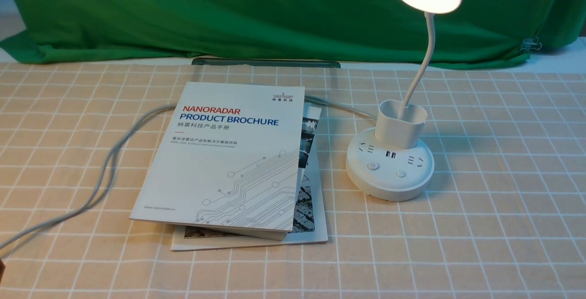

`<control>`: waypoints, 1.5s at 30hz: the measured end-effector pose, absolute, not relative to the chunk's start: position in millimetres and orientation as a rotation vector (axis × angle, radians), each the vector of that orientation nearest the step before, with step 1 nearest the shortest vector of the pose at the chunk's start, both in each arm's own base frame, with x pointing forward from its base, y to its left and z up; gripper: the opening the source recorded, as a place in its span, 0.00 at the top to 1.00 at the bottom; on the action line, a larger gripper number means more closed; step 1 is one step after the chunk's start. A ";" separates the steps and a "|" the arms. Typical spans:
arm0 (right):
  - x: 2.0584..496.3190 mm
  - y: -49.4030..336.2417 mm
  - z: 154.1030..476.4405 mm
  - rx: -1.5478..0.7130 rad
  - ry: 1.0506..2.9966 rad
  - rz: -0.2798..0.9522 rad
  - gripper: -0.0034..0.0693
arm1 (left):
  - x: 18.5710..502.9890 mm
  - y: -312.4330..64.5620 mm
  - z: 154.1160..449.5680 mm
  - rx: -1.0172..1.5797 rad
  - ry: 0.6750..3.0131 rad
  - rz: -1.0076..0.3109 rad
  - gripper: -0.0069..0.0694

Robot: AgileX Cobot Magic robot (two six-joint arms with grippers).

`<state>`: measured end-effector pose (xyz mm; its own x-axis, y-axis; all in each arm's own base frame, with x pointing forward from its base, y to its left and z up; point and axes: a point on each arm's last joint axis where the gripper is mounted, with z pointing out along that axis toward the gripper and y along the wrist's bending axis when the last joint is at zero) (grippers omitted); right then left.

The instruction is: Turn on the table lamp on the light coffee tablecloth with your hand.

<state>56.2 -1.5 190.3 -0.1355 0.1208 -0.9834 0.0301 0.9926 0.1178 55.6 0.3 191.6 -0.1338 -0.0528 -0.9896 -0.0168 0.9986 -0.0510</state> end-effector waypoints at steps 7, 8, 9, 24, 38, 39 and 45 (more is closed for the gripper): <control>56.2 -1.5 190.3 0.114 1.706 0.078 0.63 | 55.6 0.3 191.6 -0.052 1.705 -0.031 0.88; 56.2 -1.5 190.3 0.114 1.706 0.078 0.63 | 55.6 0.3 191.6 -0.052 1.705 -0.031 0.88; 56.2 -1.5 190.3 0.114 1.706 0.078 0.63 | 55.6 0.3 191.6 -0.052 1.705 -0.030 0.88; 56.2 -1.5 190.3 0.114 1.706 0.078 0.63 | 55.6 0.3 191.6 -0.052 1.705 -0.030 0.88; 56.2 -1.5 190.3 0.114 1.706 0.078 0.63 | 55.6 0.3 191.6 -0.052 1.705 -0.030 0.88; 56.2 -1.5 190.3 0.114 1.706 0.078 0.63 | 55.6 0.3 191.6 -0.052 1.705 -0.030 0.88; 56.2 -1.5 190.3 0.115 1.706 0.079 0.63 | 55.6 0.3 191.6 -0.052 1.705 -0.030 0.88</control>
